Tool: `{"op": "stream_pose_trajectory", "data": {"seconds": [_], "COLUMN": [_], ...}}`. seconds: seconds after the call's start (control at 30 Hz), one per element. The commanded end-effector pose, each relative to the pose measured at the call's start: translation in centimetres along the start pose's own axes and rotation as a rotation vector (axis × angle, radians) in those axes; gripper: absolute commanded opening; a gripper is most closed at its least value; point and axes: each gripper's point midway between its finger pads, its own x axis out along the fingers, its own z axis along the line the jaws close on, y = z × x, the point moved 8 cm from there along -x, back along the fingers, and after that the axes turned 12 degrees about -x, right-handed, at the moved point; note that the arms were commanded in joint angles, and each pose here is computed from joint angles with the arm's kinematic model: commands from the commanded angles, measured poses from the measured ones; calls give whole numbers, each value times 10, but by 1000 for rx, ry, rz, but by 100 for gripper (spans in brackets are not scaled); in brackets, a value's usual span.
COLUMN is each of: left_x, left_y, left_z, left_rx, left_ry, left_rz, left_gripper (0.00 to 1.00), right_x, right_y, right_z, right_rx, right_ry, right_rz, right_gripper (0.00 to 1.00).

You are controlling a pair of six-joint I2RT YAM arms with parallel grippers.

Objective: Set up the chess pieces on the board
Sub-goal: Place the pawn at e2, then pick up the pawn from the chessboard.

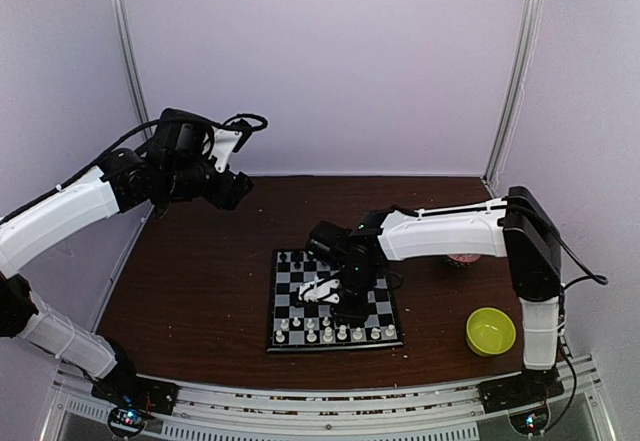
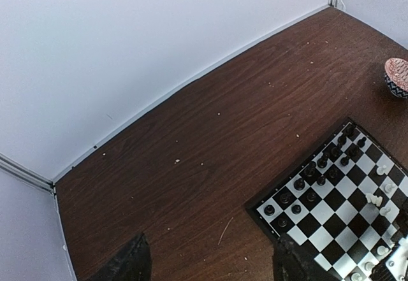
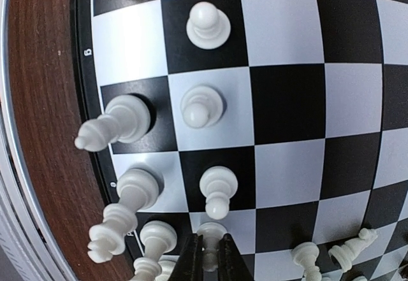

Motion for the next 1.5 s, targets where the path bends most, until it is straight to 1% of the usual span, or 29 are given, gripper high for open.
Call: {"op": "stream_pose_trajectory", "data": {"seconds": [0.0,0.17,0.43,0.53,0.67,0.83,0.93,1.03,1.47], "left_x": [-4,-3,-2,-1,-1,0,1,3,3], "left_y": [-8,-7,-6,-6,-6,-5,-5,-4,-4], "left_z": [-2,-3,-4,-4,-4,-5,-5,-6,-6], "left_rx": [-1,0,2,2,2,3,4,4,7], "left_ry": [22,27,31,33,34,38,39,40,44], "left_rz": [-36,-32,-27,-24,-24,-20,-16,-10,-8], "left_gripper": [67,67,66,66,66,66,66,66,66], "right_x": [0,2,-1,-14,-39,-57,-55,-51,-26], "right_y": [-3,-2,-1,-2,0,12,17,20,19], "right_z": [-8,-10,-9,-8,-8,-25,-39,-47,-51], "right_rx": [5,10,15,4,-1,74,127,146,157], "right_ry": [51,66,68,73,71,117,156,177,108], "right_rz": [22,36,39,25,-31,-60,-46,-19,9], "right_gripper": [6,8,21,24,28,29,29,29,29]}}
